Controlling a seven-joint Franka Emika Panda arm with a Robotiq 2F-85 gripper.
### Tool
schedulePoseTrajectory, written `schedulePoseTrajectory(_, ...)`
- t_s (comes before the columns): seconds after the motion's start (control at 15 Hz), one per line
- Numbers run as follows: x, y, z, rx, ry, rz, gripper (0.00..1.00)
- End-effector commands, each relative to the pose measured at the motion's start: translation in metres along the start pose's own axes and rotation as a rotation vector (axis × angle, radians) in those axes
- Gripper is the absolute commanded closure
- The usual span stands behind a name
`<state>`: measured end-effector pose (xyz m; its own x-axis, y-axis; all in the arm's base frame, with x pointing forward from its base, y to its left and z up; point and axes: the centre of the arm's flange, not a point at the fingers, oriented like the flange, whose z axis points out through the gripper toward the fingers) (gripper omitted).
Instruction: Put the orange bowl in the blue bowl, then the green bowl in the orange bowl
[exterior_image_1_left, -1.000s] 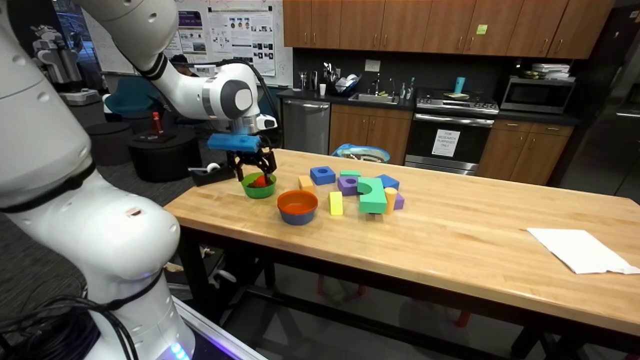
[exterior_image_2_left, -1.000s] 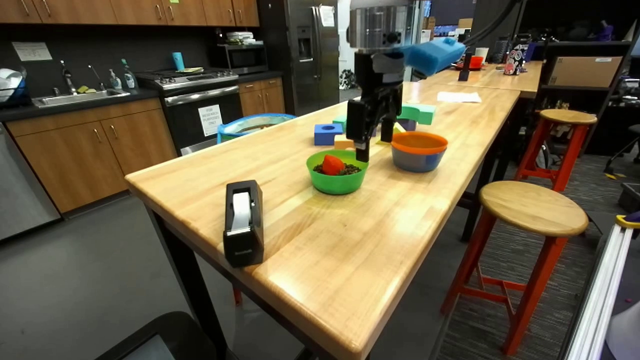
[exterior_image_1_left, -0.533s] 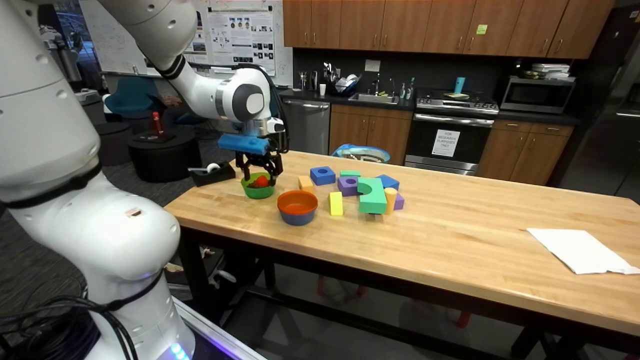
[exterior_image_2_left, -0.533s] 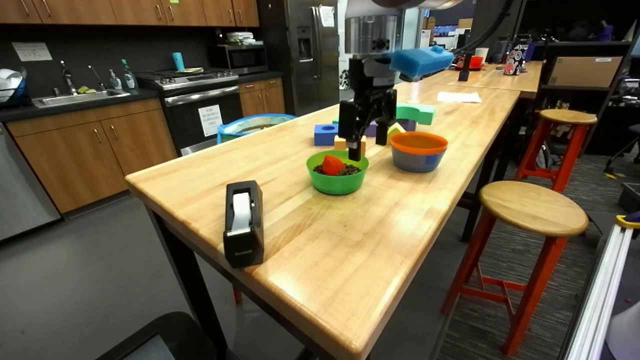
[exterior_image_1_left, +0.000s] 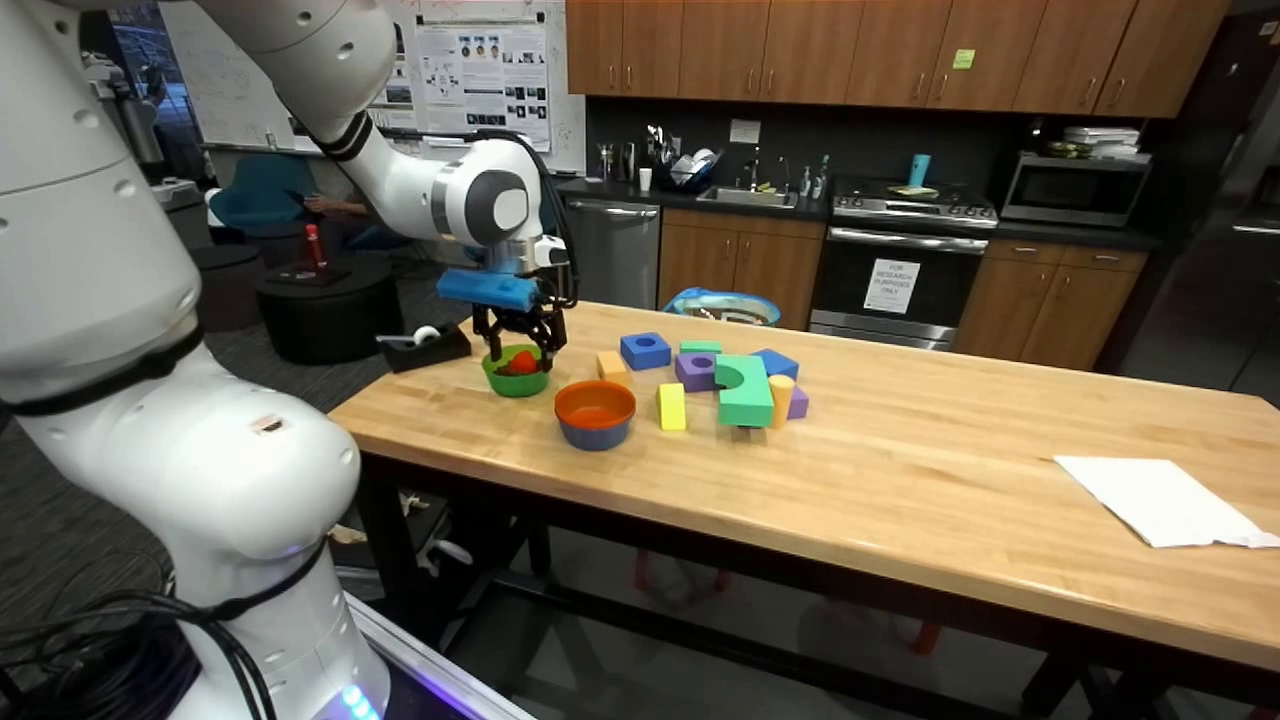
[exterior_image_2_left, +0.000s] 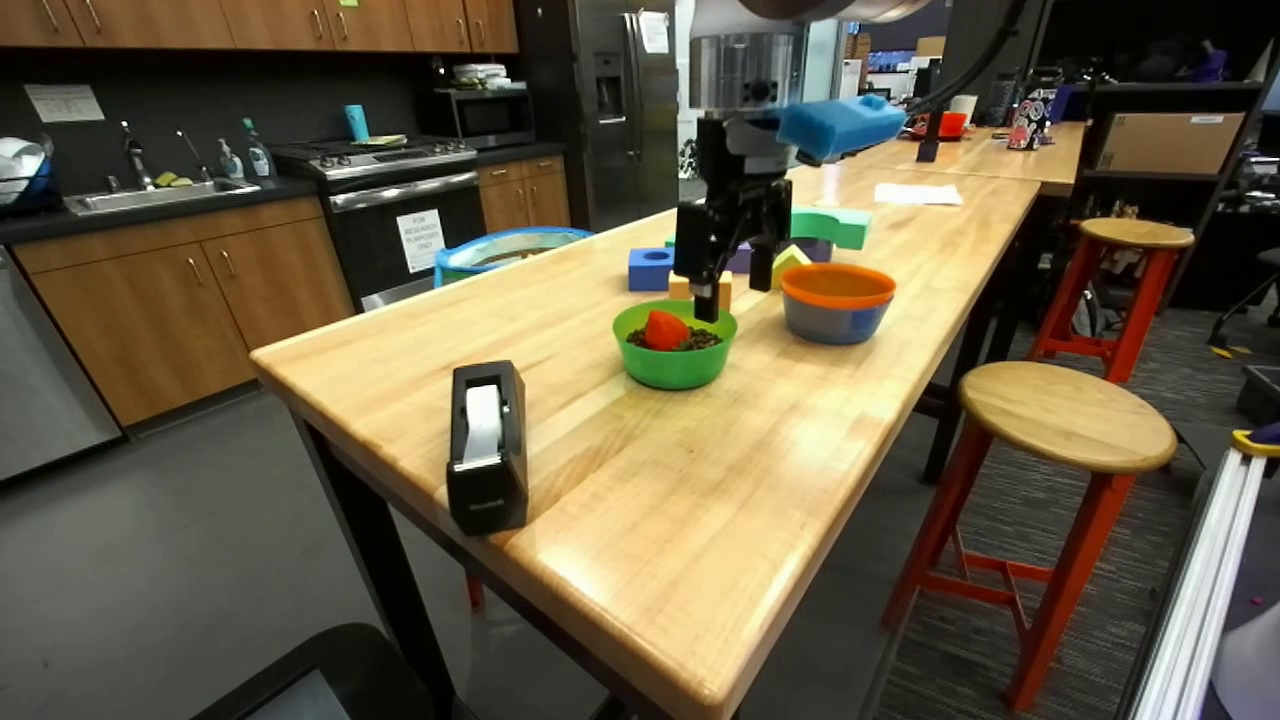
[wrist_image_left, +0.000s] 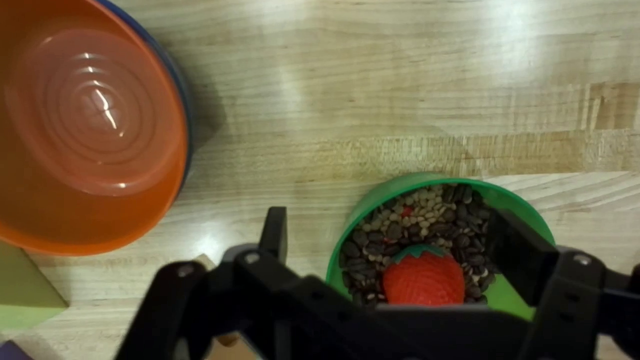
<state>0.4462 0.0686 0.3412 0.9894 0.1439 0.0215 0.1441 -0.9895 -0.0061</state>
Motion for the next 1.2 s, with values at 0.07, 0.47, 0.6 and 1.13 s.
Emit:
schedulePoseTrajectory(0.07,0.003,0.002,0.003,-0.024,0.092,0.093,0.00)
schedulePoseTrajectory(0.47,0.010,0.013,0.010,-0.037,0.130,0.217,0.00)
schedulePoseTrajectory(0.6,0.012,0.019,0.014,-0.037,0.126,0.247,0.00)
schedulePoseTrajectory(1.13,0.016,0.029,0.030,-0.020,0.083,0.295,0.43)
